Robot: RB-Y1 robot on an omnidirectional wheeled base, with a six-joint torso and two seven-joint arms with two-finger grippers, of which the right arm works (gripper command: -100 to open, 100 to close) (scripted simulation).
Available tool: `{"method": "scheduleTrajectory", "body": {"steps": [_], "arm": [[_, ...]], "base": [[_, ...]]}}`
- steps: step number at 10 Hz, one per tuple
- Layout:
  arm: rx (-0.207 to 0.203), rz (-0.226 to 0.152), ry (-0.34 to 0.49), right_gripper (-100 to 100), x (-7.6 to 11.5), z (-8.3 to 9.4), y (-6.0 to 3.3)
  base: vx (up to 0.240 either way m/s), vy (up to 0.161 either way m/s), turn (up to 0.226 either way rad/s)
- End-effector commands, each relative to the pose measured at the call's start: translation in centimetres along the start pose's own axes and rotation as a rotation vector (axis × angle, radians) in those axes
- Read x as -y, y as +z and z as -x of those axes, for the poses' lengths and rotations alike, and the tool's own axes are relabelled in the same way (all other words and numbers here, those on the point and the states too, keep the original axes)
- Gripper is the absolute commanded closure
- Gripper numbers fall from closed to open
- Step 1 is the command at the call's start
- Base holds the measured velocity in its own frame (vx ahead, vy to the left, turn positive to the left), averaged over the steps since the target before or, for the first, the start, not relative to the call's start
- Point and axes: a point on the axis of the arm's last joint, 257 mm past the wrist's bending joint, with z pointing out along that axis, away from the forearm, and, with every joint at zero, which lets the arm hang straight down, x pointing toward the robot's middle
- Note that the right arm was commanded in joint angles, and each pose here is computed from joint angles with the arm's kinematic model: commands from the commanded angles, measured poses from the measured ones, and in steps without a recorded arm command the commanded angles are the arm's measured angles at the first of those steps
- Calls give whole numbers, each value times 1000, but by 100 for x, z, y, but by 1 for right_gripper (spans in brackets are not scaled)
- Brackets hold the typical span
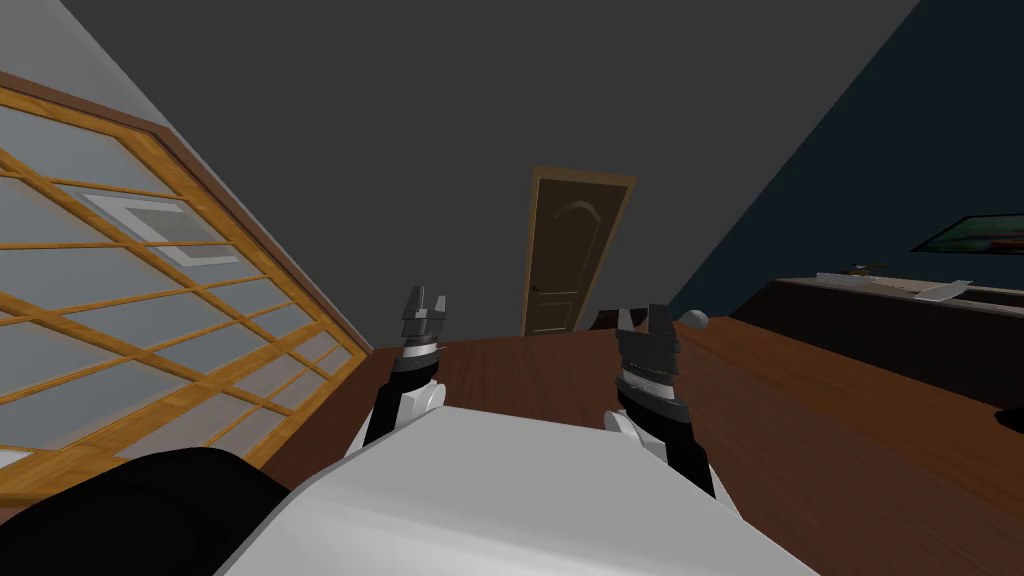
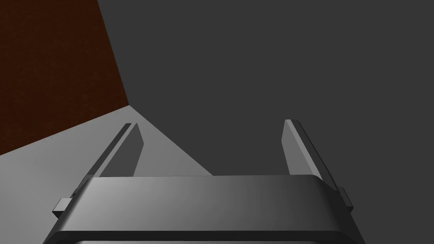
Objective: Pull the door open
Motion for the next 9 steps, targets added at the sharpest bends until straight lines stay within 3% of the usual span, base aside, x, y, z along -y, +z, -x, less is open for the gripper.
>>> {"method": "scheduleTrajectory", "body": {"steps": [1, 9], "arm": [[-12, -12, 7, -100, 93, -43, -18], [-86, -92, 51, -100, 700, -312, -158]], "base": [[58, -94, 60], [108, 9, 3]]}}
